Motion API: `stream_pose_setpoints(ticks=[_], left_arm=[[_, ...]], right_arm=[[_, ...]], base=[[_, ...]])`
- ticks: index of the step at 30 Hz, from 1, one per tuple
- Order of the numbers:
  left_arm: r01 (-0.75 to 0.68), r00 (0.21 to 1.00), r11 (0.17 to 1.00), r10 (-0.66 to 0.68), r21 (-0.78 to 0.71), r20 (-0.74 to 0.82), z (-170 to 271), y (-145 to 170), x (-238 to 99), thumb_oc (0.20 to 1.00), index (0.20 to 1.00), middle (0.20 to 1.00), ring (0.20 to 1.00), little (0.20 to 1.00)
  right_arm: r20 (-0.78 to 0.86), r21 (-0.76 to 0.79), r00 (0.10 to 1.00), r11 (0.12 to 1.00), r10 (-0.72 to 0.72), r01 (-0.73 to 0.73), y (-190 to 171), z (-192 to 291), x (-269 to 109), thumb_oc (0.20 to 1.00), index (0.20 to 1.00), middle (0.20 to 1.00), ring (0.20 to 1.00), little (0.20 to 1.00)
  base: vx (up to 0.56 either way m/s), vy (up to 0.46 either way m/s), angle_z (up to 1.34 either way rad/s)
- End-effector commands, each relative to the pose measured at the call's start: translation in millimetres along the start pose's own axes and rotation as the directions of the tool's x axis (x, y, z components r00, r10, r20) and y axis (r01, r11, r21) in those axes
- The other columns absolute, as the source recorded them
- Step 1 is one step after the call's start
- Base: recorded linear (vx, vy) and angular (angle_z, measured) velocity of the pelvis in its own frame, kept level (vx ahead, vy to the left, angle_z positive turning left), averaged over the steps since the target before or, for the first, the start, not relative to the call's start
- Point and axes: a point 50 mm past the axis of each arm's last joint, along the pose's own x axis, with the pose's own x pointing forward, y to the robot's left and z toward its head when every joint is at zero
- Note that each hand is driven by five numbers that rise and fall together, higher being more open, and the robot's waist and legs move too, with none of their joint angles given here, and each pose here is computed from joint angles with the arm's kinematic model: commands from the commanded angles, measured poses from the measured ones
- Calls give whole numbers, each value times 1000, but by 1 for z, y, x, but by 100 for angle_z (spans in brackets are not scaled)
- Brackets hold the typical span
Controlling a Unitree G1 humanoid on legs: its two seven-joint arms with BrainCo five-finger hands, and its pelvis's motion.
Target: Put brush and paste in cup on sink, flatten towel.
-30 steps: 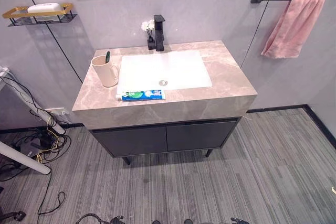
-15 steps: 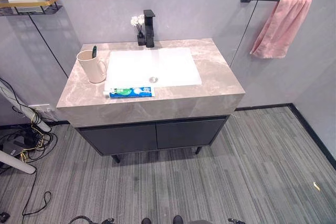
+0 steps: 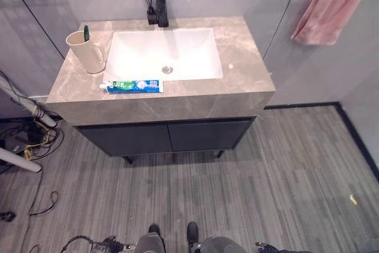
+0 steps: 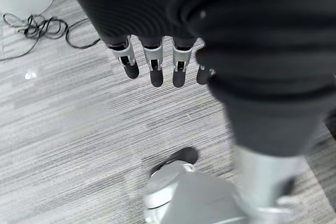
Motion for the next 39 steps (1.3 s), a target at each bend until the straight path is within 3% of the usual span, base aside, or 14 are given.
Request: stream_pose_setpoints(ticks=[1, 5, 15, 19, 20, 26, 39], left_arm=[[32, 999, 999, -33, 28, 37, 3, -5, 0, 1000, 1000, 1000, 1000, 1000], [79, 996, 995, -81, 56, 32, -3, -20, -2, 1000, 1000, 1000, 1000, 1000], [84, 991, 991, -94, 102, 99, 15, -23, -2, 1000, 1000, 1000, 1000, 1000], [64, 983, 983, -92, 172, 160, 30, -17, -2, 1000, 1000, 1000, 1000, 1000], [63, 980, 966, -107, 251, 167, 32, -18, -2, 1000, 1000, 1000, 1000, 1000], [85, 984, 949, -128, 304, 125, 23, -24, -2, 1000, 1000, 1000, 1000, 1000], [57, 994, 968, -79, 246, 79, 0, -14, -2, 1000, 1000, 1000, 1000, 1000]], right_arm=[[-54, -12, 997, 998, -61, 61, -21, -20, -5, 1000, 1000, 1000, 1000, 1000], [-50, -22, 997, 998, -62, 61, -25, -15, -5, 1000, 1000, 1000, 1000, 1000], [39, -60, 999, 997, -38, 40, -17, 14, -1, 1000, 1000, 1000, 1000, 1000], [127, -131, 991, 990, -33, 49, -16, 39, 0, 1000, 1000, 1000, 1000, 1000], [189, -153, 982, 986, -31, 60, -16, 57, -1, 1000, 1000, 1000, 1000, 1000], [149, -158, 989, 987, 0, 24, -7, 48, 1, 1000, 1000, 1000, 1000, 1000], [43, -180, 999, 984, -7, 15, -7, 17, 0, 1000, 1000, 1000, 1000, 1000]], base=[[324, 260, 3], [239, 198, -25], [168, 198, -20], [155, 277, -7], [78, 226, -25], [127, 104, -6], [84, -157, 38]])
